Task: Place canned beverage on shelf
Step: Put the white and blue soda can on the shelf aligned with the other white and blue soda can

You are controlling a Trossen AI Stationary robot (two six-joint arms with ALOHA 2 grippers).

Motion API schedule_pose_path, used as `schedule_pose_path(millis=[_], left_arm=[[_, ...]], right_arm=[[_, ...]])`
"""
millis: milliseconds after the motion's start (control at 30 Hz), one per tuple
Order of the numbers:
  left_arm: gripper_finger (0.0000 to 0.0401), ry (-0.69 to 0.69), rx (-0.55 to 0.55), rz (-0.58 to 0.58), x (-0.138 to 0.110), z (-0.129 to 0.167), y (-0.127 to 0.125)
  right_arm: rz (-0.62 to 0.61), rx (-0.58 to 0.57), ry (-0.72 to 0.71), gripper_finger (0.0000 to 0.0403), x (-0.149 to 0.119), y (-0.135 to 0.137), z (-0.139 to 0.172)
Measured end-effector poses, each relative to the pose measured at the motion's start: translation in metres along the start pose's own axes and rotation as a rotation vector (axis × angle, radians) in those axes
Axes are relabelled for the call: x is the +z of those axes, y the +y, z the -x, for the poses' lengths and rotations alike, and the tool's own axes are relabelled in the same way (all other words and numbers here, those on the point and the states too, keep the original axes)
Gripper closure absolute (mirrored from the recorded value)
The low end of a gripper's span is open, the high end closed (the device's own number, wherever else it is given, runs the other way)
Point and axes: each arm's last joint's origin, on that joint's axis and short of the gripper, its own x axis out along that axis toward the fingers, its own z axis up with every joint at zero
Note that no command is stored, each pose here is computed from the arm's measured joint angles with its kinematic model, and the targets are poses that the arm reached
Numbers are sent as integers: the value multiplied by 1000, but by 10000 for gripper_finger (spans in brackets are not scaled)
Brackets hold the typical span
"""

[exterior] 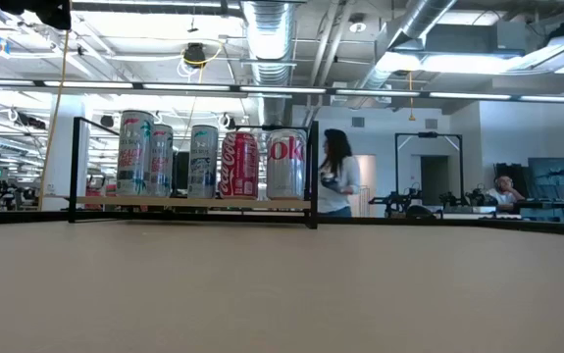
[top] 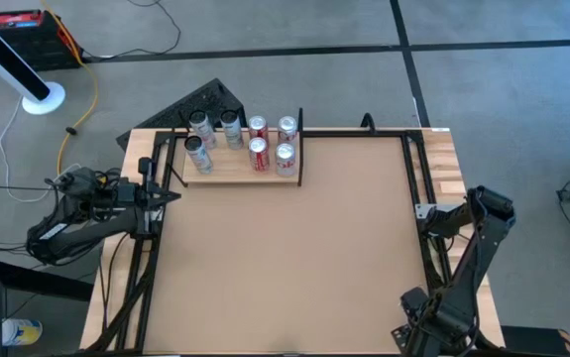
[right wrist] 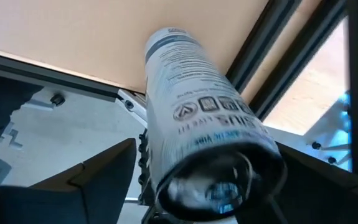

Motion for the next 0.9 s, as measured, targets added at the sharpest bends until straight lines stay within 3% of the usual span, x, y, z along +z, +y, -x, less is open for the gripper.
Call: schedule_pose_path(millis=[300, 600, 767, 900], left_arm=[[401, 0, 7, 0, 0, 0, 0], [401, -3, 9, -4, 1, 0, 0], [401, -3, 10, -5, 1, 0, 0], [401, -4, 9, -5, 1, 0, 0]], right_arm=[[60, -4, 6, 117, 6, 2, -16], [105, -24, -18, 117, 20, 9, 11], [160, 41, -96, 117, 55, 28, 49], [250, 117, -138, 117, 108, 47, 80]])
